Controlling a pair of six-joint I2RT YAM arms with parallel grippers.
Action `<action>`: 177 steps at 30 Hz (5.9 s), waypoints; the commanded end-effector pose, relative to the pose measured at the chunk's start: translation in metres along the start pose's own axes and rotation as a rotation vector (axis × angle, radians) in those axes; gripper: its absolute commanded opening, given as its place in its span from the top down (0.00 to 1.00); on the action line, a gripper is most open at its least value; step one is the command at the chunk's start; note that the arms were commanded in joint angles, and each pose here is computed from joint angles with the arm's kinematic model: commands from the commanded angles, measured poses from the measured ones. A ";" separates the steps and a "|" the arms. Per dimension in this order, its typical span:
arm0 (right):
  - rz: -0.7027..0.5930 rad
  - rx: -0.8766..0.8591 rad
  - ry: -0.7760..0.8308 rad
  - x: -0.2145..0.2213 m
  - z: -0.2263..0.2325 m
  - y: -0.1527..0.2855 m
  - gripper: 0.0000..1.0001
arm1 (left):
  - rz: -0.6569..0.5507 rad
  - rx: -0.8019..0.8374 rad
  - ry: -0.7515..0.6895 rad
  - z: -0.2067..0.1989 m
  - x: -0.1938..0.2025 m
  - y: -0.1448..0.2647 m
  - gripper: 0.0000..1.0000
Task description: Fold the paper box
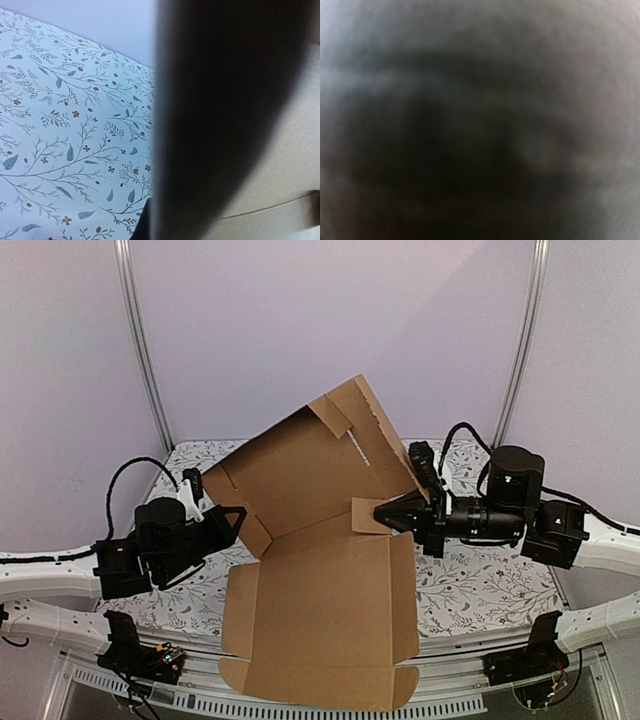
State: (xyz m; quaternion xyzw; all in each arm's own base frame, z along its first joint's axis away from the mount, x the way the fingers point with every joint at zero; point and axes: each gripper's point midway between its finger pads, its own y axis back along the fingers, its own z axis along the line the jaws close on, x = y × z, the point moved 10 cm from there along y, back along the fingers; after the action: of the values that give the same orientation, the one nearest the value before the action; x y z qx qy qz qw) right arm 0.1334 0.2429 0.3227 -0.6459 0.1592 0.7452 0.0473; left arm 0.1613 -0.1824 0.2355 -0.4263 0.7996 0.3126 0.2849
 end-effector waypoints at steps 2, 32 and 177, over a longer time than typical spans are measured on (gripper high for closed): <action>0.040 0.084 -0.005 0.000 0.000 0.016 0.94 | -0.050 0.027 0.018 -0.008 -0.013 -0.001 1.00; 0.019 -0.088 -0.136 -0.025 0.023 0.043 0.92 | -0.192 -0.273 -0.113 0.030 -0.007 0.001 1.00; 0.175 0.533 -0.068 0.016 -0.029 -0.117 0.56 | -0.128 -0.377 -0.297 0.028 -0.008 0.003 1.00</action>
State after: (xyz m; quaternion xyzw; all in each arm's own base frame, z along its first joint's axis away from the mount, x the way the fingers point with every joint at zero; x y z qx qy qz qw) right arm 0.1846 0.3350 0.2910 -0.5783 0.3955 0.7032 0.1214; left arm 0.1651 -0.1505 0.2127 -0.4580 0.6453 0.5080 0.3402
